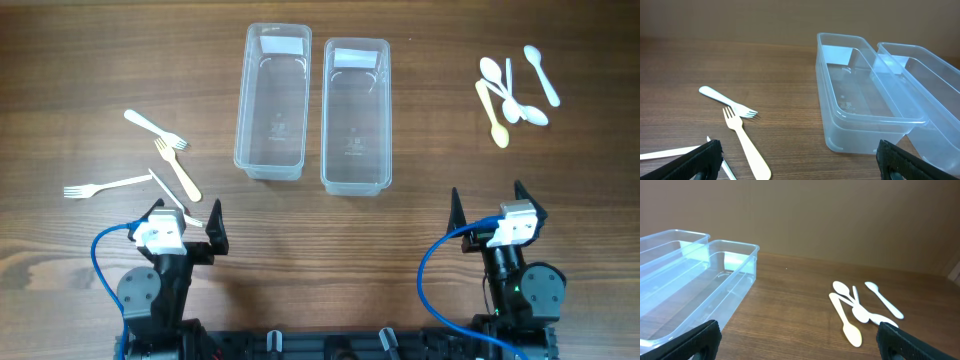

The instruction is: Pack container

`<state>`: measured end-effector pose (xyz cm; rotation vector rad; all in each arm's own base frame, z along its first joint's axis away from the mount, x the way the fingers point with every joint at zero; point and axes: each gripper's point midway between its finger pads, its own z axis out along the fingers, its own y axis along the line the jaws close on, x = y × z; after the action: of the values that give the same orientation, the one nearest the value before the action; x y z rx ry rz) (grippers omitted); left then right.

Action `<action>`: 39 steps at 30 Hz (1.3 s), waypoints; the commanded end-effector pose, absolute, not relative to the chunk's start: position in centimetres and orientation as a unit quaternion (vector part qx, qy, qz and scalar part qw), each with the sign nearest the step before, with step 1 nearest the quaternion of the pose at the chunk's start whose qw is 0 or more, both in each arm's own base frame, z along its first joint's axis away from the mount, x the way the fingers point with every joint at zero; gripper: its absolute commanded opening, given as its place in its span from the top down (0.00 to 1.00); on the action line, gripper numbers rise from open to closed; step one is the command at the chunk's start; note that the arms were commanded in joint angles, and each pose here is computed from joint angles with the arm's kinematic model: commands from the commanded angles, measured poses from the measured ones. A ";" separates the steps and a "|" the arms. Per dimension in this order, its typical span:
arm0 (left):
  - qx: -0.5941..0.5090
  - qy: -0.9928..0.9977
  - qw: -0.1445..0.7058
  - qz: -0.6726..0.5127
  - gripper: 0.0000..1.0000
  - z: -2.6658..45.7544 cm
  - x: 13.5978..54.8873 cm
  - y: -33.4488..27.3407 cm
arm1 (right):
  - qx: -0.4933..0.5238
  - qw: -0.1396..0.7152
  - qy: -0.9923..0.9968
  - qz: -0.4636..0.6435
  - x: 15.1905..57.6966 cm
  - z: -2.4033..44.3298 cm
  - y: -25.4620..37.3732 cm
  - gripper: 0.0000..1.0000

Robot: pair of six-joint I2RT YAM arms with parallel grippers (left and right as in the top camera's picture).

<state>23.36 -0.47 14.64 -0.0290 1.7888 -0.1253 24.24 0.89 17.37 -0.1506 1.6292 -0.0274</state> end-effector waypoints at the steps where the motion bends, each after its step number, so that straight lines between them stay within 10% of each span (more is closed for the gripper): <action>1: -0.006 0.779 0.626 -0.047 0.00 14.5 23.4 -0.5 | -0.070 0.683 0.727 -0.018 24.3 17.1 0.8 0.00; 22: -0.006 0.779 0.626 -0.047 0.00 14.5 23.4 -0.5 | -0.100 0.698 0.709 0.019 24.1 18.1 2.4 0.00; 32: -0.006 0.779 0.626 -0.047 0.00 14.5 23.4 -0.5 | -0.046 0.823 0.566 -0.009 21.1 34.1 0.8 0.00; 39: -0.006 0.779 0.626 -0.047 0.00 14.5 23.4 -0.5 | -0.012 0.736 0.675 -0.049 25.5 41.3 -1.3 0.00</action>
<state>23.37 -0.41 14.60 -0.0316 1.7895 -0.1223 22.74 0.17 39.25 -0.0791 1.3662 -0.0480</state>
